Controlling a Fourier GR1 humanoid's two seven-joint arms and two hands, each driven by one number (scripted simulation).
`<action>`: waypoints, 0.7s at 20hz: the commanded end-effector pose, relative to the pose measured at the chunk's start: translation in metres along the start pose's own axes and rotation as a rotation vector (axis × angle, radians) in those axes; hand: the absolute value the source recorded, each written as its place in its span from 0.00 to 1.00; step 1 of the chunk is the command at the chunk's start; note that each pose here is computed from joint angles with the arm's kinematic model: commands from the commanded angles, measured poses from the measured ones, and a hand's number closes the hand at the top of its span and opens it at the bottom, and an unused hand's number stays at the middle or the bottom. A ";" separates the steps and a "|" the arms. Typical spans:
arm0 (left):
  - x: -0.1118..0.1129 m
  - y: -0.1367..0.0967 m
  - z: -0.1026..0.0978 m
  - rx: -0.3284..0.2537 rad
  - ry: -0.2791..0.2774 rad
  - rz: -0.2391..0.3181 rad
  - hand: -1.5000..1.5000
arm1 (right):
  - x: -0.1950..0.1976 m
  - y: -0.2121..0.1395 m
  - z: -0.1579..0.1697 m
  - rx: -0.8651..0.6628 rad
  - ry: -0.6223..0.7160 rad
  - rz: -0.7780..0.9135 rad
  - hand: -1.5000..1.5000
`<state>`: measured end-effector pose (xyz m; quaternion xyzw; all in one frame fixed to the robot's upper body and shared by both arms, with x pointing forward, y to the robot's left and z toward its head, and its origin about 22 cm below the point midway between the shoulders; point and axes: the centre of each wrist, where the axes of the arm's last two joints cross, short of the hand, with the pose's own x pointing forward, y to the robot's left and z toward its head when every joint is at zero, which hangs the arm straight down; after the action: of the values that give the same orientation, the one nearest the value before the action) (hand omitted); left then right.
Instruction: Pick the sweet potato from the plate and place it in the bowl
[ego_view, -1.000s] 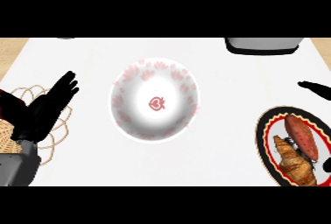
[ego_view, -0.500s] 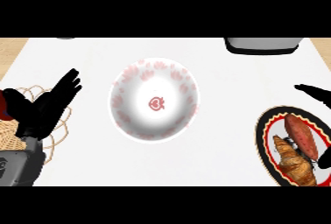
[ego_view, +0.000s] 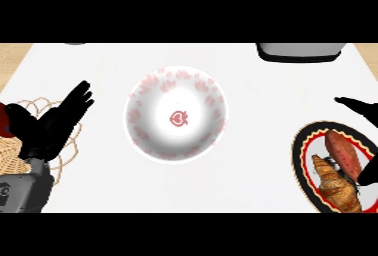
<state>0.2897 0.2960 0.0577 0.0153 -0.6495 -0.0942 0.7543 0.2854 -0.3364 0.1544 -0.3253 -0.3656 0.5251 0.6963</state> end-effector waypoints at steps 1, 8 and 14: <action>-0.006 0.004 0.017 -0.010 0.007 -0.005 0.50 | -0.006 0.005 -0.003 0.003 0.013 0.006 0.00; -0.009 -0.005 0.002 0.003 -0.002 0.002 0.50 | -0.018 0.032 -0.030 0.052 0.039 0.007 0.00; 0.001 0.011 -0.011 -0.004 -0.015 0.002 0.50 | -0.009 0.041 -0.052 0.078 0.046 0.002 0.00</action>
<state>0.2936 0.2963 0.0574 0.0140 -0.6541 -0.0951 0.7503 0.3003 -0.3419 0.1065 -0.3156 -0.3322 0.5314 0.7125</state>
